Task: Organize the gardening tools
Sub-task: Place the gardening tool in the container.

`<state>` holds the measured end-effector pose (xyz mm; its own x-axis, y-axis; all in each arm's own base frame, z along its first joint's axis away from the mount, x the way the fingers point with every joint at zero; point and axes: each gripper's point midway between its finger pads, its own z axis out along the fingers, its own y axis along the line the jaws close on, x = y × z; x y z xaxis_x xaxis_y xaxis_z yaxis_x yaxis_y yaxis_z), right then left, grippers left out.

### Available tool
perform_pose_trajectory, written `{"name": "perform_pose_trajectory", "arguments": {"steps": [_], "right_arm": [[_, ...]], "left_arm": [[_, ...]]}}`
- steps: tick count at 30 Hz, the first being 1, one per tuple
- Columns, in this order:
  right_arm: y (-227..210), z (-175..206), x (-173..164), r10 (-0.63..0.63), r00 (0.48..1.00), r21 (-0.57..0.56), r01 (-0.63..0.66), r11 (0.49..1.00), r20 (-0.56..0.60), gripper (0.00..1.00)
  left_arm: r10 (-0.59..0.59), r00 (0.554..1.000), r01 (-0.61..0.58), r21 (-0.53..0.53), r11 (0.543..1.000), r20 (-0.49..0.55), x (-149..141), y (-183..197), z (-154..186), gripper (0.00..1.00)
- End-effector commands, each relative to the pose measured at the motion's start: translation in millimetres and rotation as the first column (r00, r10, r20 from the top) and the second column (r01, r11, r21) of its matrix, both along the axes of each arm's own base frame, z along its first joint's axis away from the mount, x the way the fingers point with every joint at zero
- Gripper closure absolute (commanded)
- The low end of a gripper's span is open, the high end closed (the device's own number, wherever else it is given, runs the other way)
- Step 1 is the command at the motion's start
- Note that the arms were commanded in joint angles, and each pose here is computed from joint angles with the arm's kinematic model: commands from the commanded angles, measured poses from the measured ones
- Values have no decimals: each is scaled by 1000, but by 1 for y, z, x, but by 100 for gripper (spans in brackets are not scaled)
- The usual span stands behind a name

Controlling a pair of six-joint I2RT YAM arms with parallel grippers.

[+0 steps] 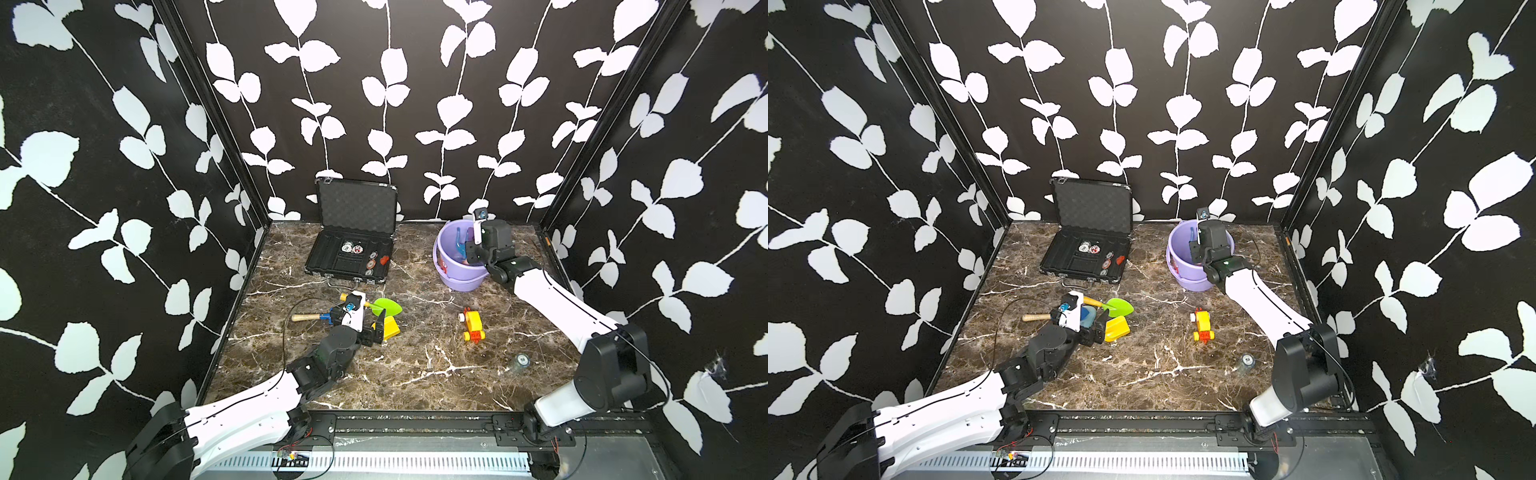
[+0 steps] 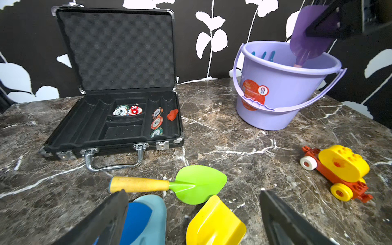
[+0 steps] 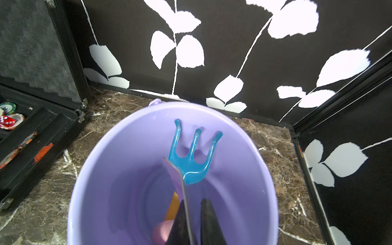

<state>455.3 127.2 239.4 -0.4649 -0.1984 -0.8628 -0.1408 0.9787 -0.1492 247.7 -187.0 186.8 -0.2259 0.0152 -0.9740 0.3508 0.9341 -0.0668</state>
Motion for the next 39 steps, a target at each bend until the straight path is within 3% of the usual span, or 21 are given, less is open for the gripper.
{"name": "perform_pose_trajectory", "arguments": {"steps": [1, 8, 16, 24, 28, 39], "right_arm": [[0, 0, 3, -12, 1000, 35, 12, 999, 16, 100], [-7, -8, -7, -33, 999, 40, 33, 999, 11, 99], [-12, -20, -12, -46, 999, 33, 46, 998, 1, 83], [-10, -11, -12, -43, 999, 48, 43, 998, -2, 54], [-13, 1, -16, -58, 998, 64, 58, 996, 3, 20], [-28, 6, -58, -105, 993, 136, 111, 984, -56, 1]], "left_arm": [[70, 997, -69, 22, 997, -30, -3, 19, -9, 1], [124, 986, -121, 37, 992, -113, -19, 48, -22, 1], [73, 983, -70, 21, 997, -168, -31, 47, -37, 1], [66, 965, -13, 206, 978, -253, -33, 44, -50, 1], [84, 955, 2, 293, 956, -283, -31, 44, -54, 1], [80, 925, 106, 454, 885, -370, -28, 30, -65, 7]]}}
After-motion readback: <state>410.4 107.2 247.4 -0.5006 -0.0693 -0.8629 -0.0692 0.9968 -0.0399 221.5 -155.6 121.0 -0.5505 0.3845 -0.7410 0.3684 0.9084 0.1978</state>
